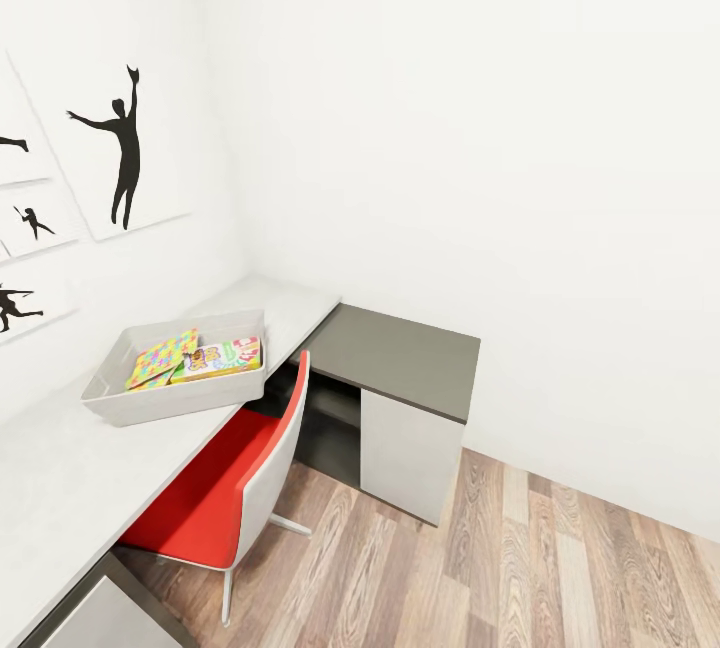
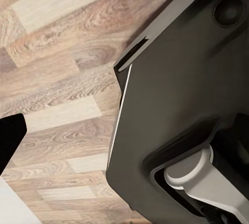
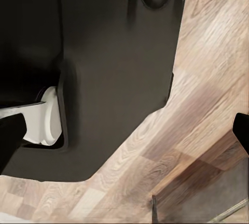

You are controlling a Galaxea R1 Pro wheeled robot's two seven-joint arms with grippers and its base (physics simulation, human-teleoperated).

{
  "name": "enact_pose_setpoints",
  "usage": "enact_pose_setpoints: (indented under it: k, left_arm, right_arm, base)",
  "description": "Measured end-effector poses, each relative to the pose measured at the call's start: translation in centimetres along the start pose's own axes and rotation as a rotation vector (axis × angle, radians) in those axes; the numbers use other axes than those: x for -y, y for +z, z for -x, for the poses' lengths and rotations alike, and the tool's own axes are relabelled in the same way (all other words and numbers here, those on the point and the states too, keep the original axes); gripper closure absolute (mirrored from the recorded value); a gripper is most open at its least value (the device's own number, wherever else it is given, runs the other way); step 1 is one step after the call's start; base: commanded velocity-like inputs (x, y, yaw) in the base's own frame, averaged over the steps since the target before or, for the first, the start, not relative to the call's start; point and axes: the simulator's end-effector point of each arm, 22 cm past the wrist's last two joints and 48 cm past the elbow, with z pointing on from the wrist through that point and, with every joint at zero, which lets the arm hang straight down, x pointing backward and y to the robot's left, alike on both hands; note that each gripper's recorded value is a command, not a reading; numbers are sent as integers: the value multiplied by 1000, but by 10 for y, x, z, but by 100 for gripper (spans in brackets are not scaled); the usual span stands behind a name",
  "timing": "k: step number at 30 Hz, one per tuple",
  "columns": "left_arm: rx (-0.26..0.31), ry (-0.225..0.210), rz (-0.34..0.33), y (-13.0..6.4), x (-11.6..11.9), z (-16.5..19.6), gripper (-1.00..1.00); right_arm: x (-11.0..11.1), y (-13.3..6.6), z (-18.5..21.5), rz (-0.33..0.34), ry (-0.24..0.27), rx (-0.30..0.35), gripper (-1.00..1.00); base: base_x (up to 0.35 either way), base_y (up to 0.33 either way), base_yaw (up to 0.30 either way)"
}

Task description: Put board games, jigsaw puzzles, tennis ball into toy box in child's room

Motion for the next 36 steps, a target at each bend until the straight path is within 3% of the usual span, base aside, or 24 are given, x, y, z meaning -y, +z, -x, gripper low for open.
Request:
enact_pose_setpoints:
  k: [10,36]
  left_arm:
    - [0,0,-1,0,0,0,-100]
    - [0,0,-1,0,0,0,-100]
  right_arm:
    - [9,-1,-8,-14,6,-32,-100]
    - [3,0,-8,-6,8,-37,-100]
  base:
    - [0,0,0]
    - [0,0,0]
